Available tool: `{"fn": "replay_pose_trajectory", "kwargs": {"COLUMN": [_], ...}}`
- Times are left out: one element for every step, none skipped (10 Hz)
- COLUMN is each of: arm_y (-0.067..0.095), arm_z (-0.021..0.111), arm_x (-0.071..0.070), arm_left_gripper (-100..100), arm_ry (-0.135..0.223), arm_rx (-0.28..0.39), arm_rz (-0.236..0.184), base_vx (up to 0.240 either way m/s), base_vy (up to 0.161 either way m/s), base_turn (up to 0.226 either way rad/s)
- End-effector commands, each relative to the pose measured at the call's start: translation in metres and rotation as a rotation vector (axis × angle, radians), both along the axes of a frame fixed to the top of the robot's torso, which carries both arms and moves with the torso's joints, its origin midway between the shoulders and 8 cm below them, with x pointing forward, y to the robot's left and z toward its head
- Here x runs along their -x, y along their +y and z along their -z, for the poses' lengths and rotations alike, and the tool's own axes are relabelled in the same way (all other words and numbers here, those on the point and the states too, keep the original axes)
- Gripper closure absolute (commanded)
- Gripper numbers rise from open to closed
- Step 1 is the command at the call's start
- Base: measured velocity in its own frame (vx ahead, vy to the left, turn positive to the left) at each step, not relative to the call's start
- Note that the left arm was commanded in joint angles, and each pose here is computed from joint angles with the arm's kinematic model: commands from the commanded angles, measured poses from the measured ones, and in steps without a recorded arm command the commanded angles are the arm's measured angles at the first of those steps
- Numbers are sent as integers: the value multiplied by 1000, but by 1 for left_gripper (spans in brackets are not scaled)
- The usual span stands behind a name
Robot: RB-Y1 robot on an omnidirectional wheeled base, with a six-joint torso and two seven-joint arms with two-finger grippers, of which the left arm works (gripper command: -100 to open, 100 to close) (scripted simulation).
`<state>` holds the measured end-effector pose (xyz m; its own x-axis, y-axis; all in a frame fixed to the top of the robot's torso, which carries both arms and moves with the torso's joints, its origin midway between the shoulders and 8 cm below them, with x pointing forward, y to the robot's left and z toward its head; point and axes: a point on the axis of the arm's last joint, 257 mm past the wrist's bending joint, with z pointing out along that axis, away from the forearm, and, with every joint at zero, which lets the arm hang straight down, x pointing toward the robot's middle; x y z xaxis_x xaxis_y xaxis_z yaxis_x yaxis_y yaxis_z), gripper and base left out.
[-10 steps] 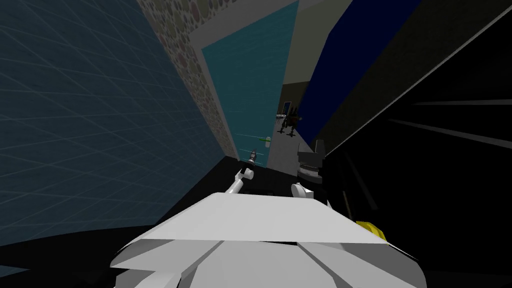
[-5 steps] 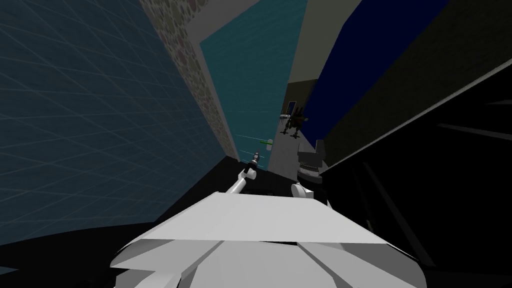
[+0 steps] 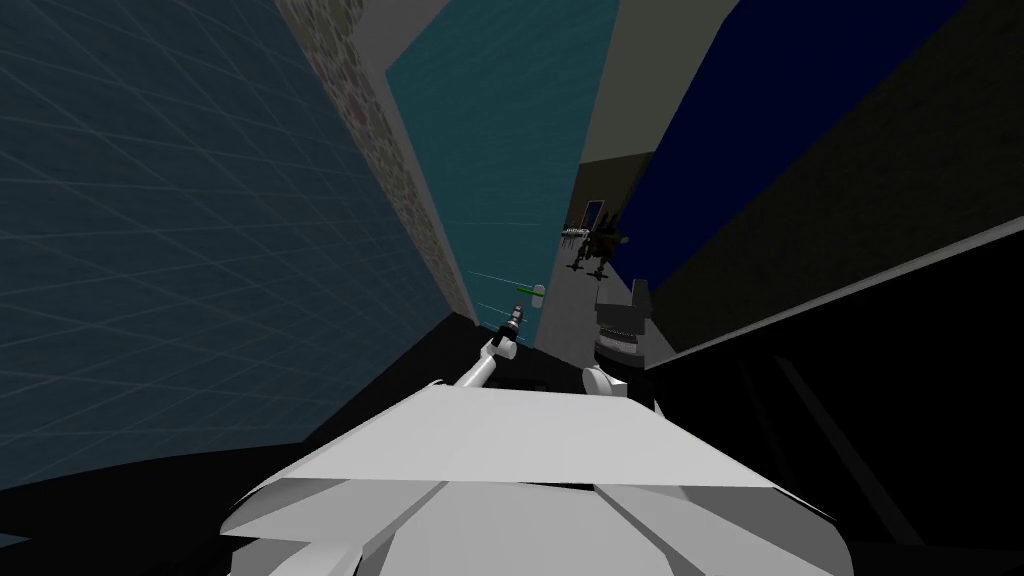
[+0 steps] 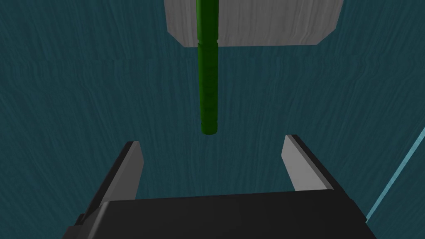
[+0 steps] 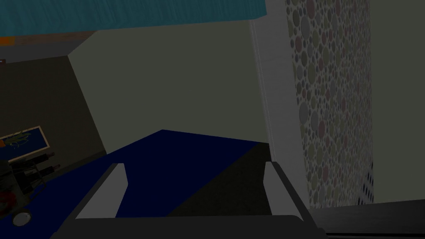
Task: Pull the door open
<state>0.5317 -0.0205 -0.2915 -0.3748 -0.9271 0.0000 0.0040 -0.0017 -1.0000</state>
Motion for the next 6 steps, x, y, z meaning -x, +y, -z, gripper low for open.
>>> {"fn": "replay_pose_trajectory", "kwargs": {"arm_y": [0, 2, 2, 3, 5, 6], "arm_z": [0, 1, 1, 1, 1, 2], "arm_x": [0, 0, -1, -1, -1, -1], "arm_left_gripper": [-100, -100, -100, -100, -100, -100], "arm_ry": [0, 0, -1, -1, -2, -2], "arm_rx": [0, -4, -5, -7, -9, -12], "arm_rz": [0, 2, 2, 2, 3, 4], "base_vx": [47, -64, -145, -162, -156, -173], "base_vy": [-71, 90, 136, 123, 104, 91], "base_turn": [24, 9, -5, -3, 17, 41]}}
